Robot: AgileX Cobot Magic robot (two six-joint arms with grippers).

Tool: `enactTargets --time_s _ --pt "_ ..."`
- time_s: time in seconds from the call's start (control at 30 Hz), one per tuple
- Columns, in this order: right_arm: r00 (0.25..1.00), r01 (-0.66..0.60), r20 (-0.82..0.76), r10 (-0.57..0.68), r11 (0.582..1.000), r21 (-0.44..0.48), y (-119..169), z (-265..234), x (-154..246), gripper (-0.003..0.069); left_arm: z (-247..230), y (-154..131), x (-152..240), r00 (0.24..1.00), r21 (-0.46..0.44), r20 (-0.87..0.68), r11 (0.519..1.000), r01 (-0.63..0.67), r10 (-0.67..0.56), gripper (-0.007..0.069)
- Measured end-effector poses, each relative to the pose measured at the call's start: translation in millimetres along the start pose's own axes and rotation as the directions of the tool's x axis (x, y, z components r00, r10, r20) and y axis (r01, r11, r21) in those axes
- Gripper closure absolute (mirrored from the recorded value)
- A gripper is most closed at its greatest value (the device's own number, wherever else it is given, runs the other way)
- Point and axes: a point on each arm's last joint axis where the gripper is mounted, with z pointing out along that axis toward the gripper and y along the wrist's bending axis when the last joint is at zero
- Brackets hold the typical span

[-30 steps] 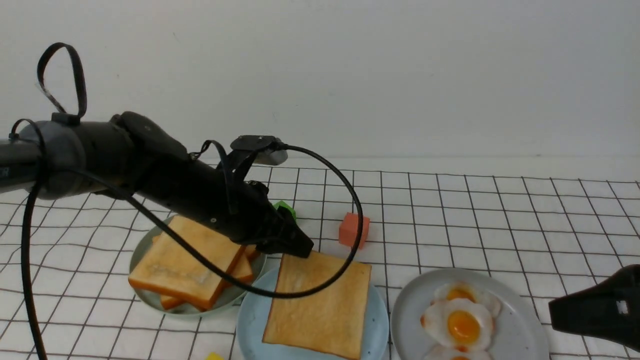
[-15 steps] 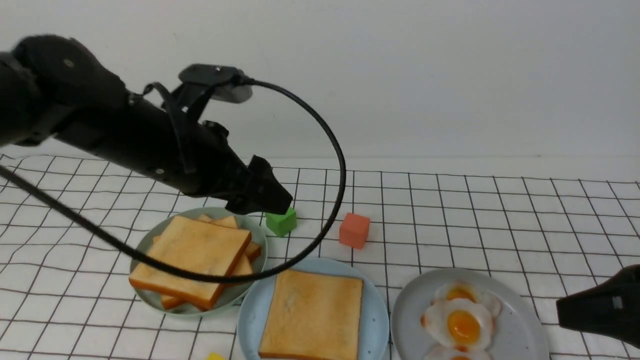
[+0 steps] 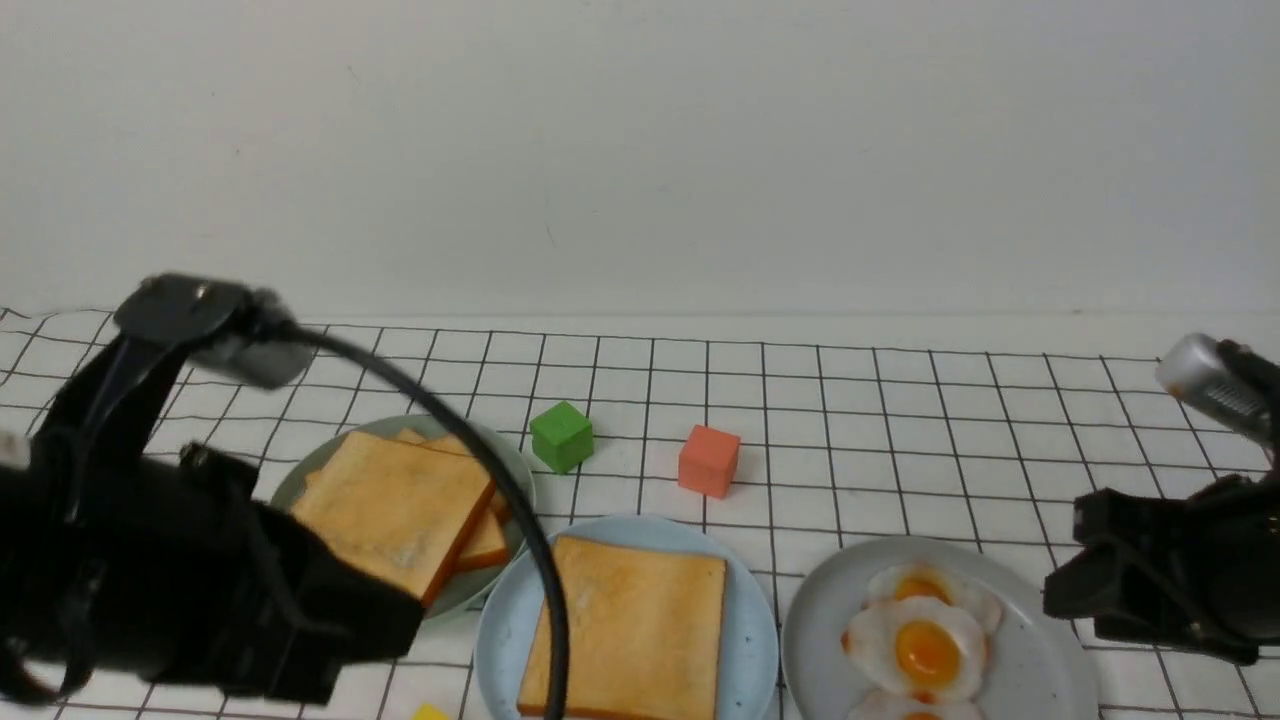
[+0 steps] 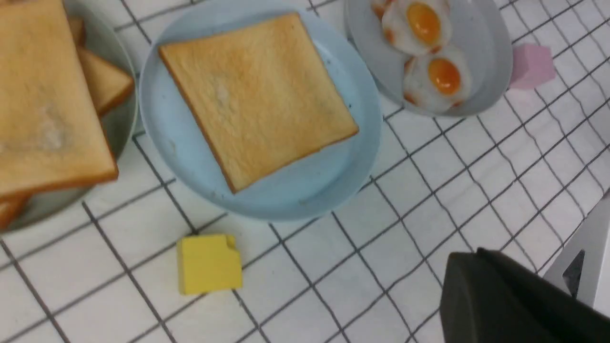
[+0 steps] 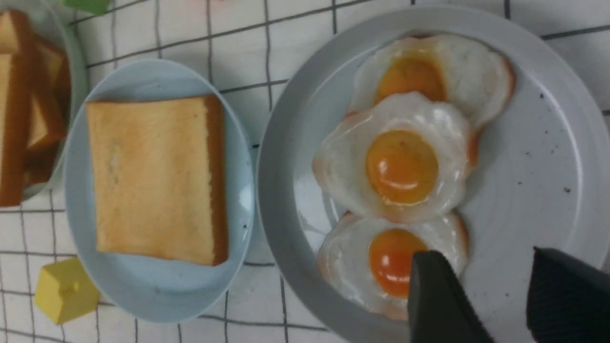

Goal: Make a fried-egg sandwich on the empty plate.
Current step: Use the right arm to grab a fried egg

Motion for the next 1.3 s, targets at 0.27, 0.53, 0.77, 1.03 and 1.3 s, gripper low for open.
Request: enactTargets --time_s 0.27,0.53,0.77,1.03,1.3 --pt "0.999 -0.014 -0.049 0.013 1.000 -0.004 -14 49 -11 0.0356 -3 -3 20 0.999 -0.003 0.009 0.999 -0.052 0.052 0.0638" --pt "0.993 -0.029 -0.117 0.026 0.999 -0.022 -25 85 -9 0.0356 -6 -16 12 0.979 0.108 0.121 0.979 -0.175 0.162 0.0638" --pt "0.991 -0.028 -0.130 0.028 1.000 -0.005 -31 95 -8 0.0355 -6 -16 12 0.976 0.107 0.129 0.975 -0.192 0.178 0.0638" --pt "0.993 -0.031 -0.118 0.030 1.000 -0.004 -33 100 -10 0.0356 -6 -16 12 0.976 0.111 0.126 0.975 -0.193 0.179 0.0638" --pt "0.993 -0.012 -0.119 0.007 0.999 -0.046 -31 105 -11 0.0482 -6 -17 13 0.977 0.124 0.115 0.973 -0.194 0.180 0.0638"
